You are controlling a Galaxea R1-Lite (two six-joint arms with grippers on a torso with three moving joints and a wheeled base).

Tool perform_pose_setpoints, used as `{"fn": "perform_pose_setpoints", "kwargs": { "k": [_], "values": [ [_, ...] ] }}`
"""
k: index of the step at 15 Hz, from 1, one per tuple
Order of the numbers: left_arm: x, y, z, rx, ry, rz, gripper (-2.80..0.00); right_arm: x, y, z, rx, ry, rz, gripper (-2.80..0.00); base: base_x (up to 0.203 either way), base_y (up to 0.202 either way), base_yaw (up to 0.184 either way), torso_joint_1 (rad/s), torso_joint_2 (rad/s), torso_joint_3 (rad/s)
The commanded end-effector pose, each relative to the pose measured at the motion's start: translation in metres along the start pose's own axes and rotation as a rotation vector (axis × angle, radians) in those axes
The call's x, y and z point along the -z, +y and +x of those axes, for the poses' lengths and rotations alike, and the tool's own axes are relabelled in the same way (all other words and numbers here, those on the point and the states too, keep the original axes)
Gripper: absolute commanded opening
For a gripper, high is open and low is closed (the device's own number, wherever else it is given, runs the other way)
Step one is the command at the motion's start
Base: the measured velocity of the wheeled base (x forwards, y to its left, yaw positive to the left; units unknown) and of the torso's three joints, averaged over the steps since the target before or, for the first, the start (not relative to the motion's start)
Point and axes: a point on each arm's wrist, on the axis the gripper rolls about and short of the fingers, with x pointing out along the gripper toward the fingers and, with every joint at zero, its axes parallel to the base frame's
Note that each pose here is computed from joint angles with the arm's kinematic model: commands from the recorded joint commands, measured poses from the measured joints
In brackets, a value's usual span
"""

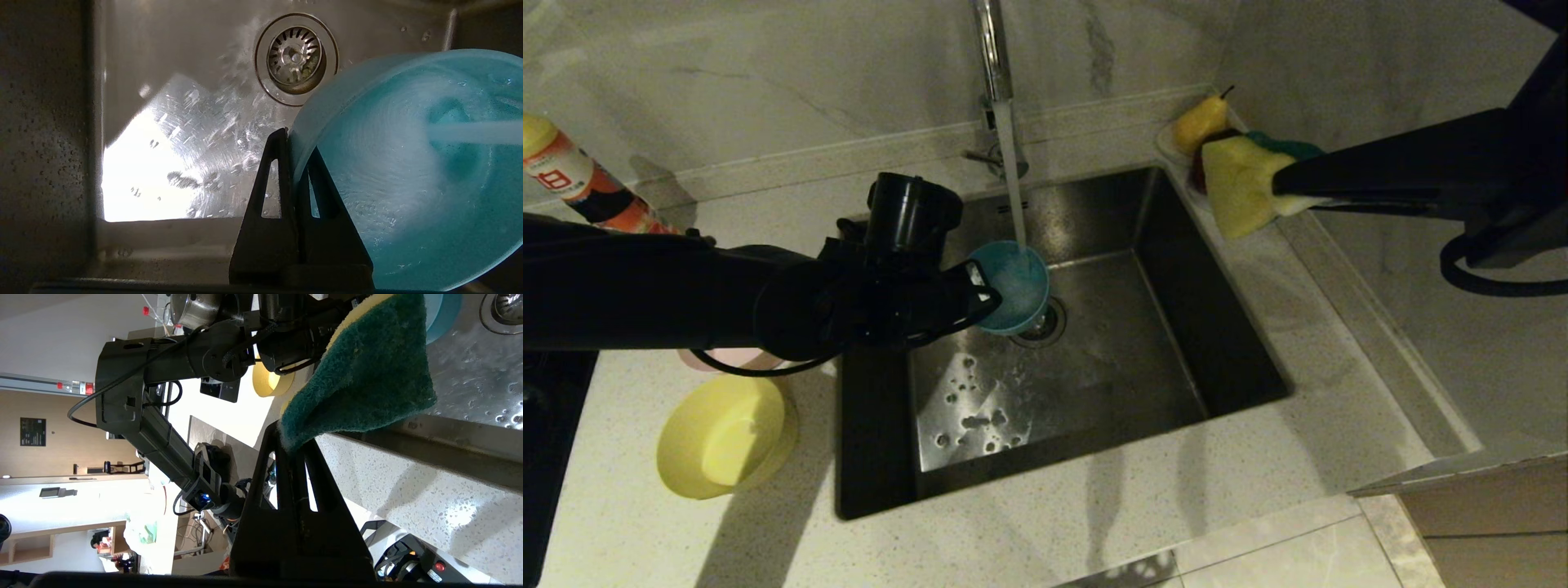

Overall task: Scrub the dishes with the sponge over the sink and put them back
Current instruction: Rinse the bowl

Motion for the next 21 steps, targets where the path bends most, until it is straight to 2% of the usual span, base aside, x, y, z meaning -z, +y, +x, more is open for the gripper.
{"fn": "perform_pose_setpoints", "kwargs": {
  "k": [1, 8, 13, 15, 16, 18, 21],
  "values": [
    [-0.001, 0.0, -0.003, 0.001, -0.005, -0.005, -2.8, 0.001, 0.0, -0.001, 0.0, 0.006, 0.006, -2.8, 0.0, 0.0, 0.0, 0.0, 0.0, 0.0],
    [-0.001, 0.001, -0.005, 0.001, -0.005, -0.002, -2.8, 0.005, -0.004, 0.001, 0.011, 0.019, 0.014, -2.8, 0.0, 0.0, 0.0, 0.0, 0.0, 0.0],
    [0.006, 0.016, -0.026, -0.01, 0.012, 0.015, -2.8, 0.007, -0.006, 0.001, 0.021, 0.02, 0.021, -2.8, 0.0, 0.0, 0.0, 0.0, 0.0, 0.0],
    [0.005, 0.022, -0.042, 0.004, -0.008, 0.012, -2.8, 0.006, -0.005, 0.001, 0.016, 0.012, 0.018, -2.8, 0.0, 0.0, 0.0, 0.0, 0.0, 0.0],
    [0.005, 0.026, -0.049, 0.02, -0.032, 0.014, -2.8, 0.005, -0.005, 0.0, 0.015, 0.011, 0.018, -2.8, 0.0, 0.0, 0.0, 0.0, 0.0, 0.0],
    [0.006, 0.033, -0.058, 0.068, -0.115, 0.064, -2.8, 0.006, -0.005, 0.001, 0.016, 0.012, 0.021, -2.8, 0.0, 0.0, 0.0, 0.0, 0.0, 0.0],
    [-0.001, 0.043, -0.08, 0.138, -0.312, 0.157, -2.8, 0.007, -0.004, -0.002, 0.016, 0.012, 0.021, -2.8, 0.0, 0.0, 0.0, 0.0, 0.0, 0.0]
  ]
}}
